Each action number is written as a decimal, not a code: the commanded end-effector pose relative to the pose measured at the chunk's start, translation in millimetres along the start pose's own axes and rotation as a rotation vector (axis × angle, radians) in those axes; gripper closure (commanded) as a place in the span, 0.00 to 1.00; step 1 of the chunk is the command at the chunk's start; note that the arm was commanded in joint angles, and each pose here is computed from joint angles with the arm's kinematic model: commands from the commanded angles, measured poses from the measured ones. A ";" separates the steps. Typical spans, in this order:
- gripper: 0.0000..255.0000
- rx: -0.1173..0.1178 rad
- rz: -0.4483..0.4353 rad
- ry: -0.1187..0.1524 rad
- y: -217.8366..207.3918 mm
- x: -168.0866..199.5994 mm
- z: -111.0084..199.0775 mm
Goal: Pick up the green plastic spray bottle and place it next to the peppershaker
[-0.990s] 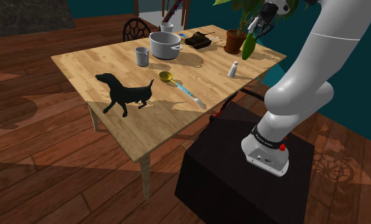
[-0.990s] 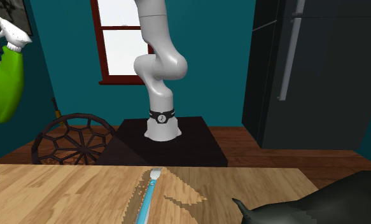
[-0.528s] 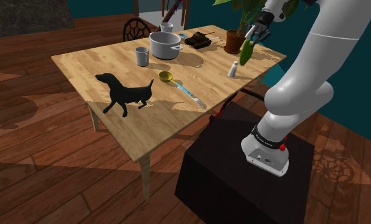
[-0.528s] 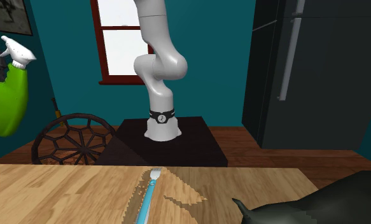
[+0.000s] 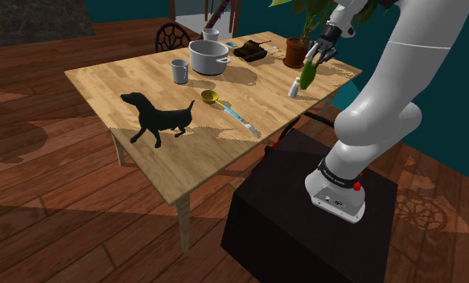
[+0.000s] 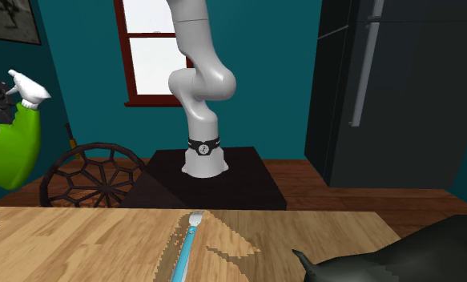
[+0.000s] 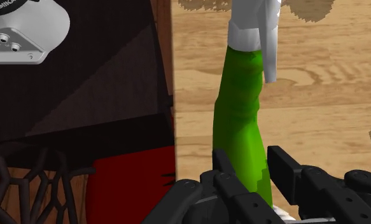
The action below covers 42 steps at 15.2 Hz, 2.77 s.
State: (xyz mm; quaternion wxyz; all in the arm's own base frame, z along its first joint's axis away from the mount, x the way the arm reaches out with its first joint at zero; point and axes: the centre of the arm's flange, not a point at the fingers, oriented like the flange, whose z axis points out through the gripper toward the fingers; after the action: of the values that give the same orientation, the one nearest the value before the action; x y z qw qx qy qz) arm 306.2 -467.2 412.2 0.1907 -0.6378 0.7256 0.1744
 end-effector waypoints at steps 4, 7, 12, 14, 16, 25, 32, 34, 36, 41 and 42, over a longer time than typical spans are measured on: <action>1.00 0.001 0.000 0.000 -0.3 12.2 23.9; 1.00 0.001 0.000 0.000 -0.5 20.1 37.6; 1.00 0.001 0.000 0.000 -0.7 33.3 60.5; 1.00 0.001 0.000 0.000 -0.9 38.6 69.6; 1.00 0.001 0.000 0.000 -1.0 43.8 78.8; 0.00 0.001 0.000 0.000 -0.2 45.6 82.1; 0.00 0.001 0.000 0.000 -1.0 45.9 56.0; 0.00 0.001 0.000 0.000 -1.0 45.9 32.4; 0.00 0.001 0.000 0.000 -0.9 45.9 32.4; 0.00 0.001 0.000 0.000 -1.0 45.9 32.4; 0.00 0.001 0.000 0.000 -1.0 45.9 32.4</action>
State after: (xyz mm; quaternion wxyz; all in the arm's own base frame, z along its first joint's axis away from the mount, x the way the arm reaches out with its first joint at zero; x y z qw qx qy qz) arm 303.7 -490.7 361.2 0.1907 -0.6378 0.7257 0.1741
